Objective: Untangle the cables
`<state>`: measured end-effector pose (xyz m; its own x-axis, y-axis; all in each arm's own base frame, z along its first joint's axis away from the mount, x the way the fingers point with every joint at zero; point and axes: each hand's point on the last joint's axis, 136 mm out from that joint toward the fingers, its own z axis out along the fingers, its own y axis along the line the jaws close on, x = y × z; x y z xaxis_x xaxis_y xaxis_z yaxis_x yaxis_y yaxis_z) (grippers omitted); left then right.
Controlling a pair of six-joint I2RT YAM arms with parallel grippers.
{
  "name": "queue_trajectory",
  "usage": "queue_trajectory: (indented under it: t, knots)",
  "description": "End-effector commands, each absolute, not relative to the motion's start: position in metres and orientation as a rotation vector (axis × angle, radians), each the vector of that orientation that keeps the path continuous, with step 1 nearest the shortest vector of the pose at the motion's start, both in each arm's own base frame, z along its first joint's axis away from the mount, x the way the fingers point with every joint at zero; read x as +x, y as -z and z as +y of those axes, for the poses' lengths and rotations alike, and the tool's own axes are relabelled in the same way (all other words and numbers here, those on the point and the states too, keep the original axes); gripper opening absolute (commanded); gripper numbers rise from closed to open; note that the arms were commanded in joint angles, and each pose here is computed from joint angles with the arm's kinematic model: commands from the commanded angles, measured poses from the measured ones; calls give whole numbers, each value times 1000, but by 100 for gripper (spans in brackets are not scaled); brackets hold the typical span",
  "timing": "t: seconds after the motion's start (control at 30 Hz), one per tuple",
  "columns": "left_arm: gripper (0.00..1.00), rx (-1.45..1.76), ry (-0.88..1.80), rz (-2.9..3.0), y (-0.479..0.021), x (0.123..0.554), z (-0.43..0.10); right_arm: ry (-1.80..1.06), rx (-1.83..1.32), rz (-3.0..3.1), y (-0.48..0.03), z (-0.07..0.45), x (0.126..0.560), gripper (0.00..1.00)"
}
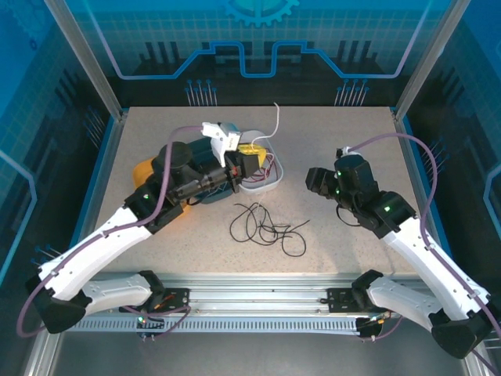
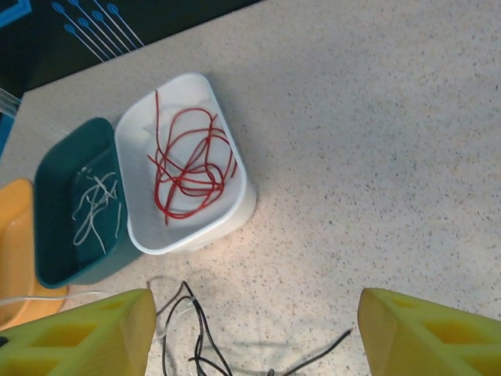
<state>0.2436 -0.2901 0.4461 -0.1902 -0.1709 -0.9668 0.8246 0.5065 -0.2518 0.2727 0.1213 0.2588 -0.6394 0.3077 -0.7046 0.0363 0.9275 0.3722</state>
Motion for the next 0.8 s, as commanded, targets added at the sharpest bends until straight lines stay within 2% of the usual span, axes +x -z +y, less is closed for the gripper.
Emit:
queue_trajectory:
  t: [0.0,0.27,0.47,0.57,0.67,0.77]
  knots:
    - [0,581,938,1393,-488,235,-271,-454,250,2228,-256,124,275,69]
    - [0,564,874,1300,-529,228,-254,-487,216,2270,-241,136,283,69]
    - [0,520,764,1314,-534,239,-241,-492,197,2308,-233,142,285,70]
    - [0,490,704,1329,-534,249,-231,-480,192,2312,-233,141,286,73]
    - [0,449,660,1367,-528,264,-218,-457,199,2304,-234,137,284,82]
    - [0,399,612,1419,-517,284,-202,-445,207,2289,-236,132,283,100]
